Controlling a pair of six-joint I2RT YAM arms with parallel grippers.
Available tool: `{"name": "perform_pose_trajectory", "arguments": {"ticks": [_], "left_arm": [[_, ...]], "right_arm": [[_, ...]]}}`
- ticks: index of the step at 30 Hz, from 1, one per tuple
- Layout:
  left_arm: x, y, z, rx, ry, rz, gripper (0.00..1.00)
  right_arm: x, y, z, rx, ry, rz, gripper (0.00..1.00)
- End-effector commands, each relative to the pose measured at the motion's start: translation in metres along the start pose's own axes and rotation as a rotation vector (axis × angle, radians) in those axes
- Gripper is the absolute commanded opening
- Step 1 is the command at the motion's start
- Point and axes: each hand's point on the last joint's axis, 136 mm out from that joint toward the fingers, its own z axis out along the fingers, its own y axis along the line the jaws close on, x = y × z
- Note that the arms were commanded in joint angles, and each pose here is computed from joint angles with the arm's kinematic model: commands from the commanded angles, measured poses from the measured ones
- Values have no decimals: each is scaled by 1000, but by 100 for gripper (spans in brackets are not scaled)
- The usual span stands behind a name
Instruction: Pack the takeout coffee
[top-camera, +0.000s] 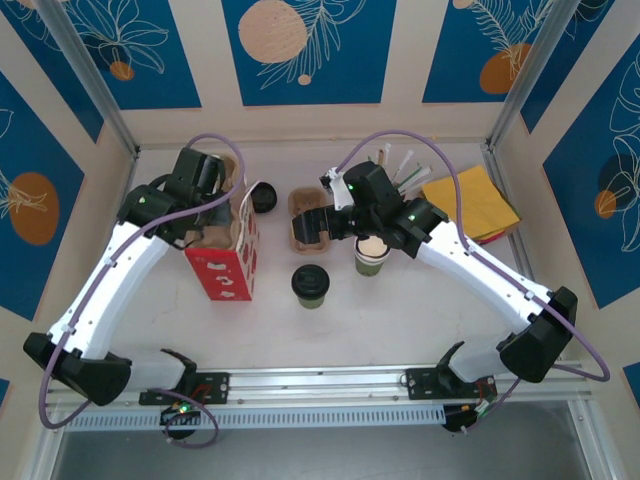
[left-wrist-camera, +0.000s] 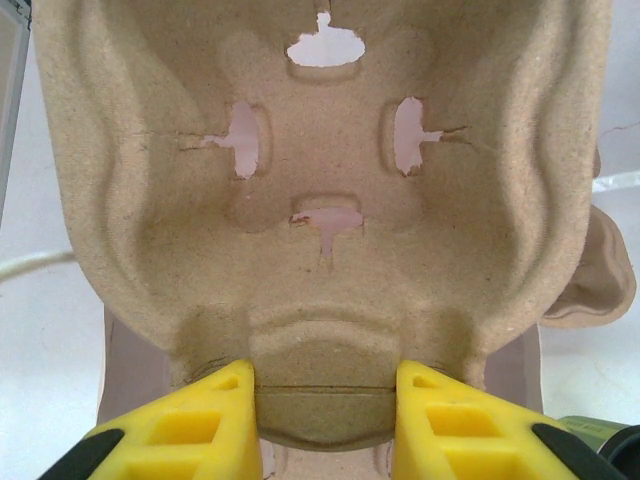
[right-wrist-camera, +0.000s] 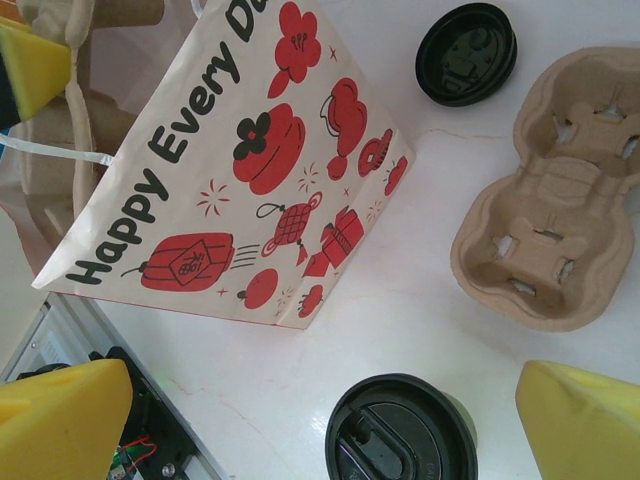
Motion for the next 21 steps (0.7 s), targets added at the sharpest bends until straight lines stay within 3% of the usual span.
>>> {"name": "perform_pose_trajectory", "arguments": {"ticks": [1,21], "left_arm": [[4,3,-1,13,-14,-37,29],[35,3,23,0,59,-43,28]], "right_arm": [[-5,5,-1,-24,-7,-19,99],[-4,3,-1,-20,-1,-20,99]]}}
